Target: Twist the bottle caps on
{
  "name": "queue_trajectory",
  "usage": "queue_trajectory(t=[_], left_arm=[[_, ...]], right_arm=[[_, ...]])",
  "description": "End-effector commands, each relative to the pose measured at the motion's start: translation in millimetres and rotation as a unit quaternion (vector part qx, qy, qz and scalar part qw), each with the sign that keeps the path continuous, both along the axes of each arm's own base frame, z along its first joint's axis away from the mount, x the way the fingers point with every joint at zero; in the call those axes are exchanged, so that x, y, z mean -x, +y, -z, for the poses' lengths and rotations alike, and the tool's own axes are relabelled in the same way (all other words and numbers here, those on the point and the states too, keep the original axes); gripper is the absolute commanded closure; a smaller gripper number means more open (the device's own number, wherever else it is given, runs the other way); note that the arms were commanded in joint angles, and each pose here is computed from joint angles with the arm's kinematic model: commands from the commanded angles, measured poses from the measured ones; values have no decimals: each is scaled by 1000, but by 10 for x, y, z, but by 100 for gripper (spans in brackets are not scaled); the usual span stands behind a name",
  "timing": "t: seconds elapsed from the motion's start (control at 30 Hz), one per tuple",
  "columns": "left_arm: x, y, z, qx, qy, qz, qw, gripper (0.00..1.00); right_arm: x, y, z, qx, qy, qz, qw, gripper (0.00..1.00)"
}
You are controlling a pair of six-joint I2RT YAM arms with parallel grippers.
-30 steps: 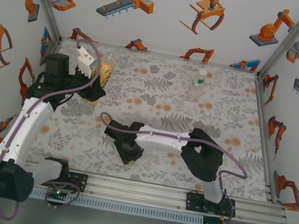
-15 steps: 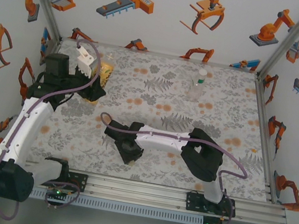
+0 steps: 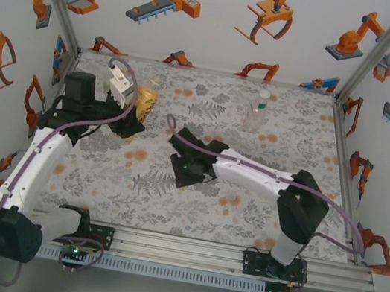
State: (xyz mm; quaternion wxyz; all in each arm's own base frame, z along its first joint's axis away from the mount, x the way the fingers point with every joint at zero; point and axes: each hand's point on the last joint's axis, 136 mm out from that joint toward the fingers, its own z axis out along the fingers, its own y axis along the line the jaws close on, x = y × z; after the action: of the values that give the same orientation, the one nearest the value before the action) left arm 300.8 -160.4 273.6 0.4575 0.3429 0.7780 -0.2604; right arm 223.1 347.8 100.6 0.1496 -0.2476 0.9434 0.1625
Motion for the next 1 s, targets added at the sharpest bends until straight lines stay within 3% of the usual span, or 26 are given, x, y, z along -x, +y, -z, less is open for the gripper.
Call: queue_trajectory(t=[0.0,0.23,0.43,0.67,0.77,0.9,0.97], left_arm=[[218,-189,21,-4,-15,77,997,94],[565,-495,130,-22,-18,176,984,94],[780,-664,243,-35,-19,234,971,95],[1138,-879,428,-62,-24,323,944,95],[1283,-945,473,-67,-35,354,932,95],[1428,-1015,526,-72,-38,383,920,95],[1470,-1034,548,-74,-33,391,917,95]], right_arm=[[-169,-118,-250,-67,-12,-3,998,73],[-570,-593,-739,-180,-76,12,981,74],[-632,-915,-1389,-253,-211,-65,942,74],[-77,-889,-2064,-312,-316,-273,853,81],[122,-876,-2242,-321,-341,-334,818,84],[430,-914,-2406,-320,-405,-416,749,85],[486,-923,-2466,-318,-433,-429,726,84]])
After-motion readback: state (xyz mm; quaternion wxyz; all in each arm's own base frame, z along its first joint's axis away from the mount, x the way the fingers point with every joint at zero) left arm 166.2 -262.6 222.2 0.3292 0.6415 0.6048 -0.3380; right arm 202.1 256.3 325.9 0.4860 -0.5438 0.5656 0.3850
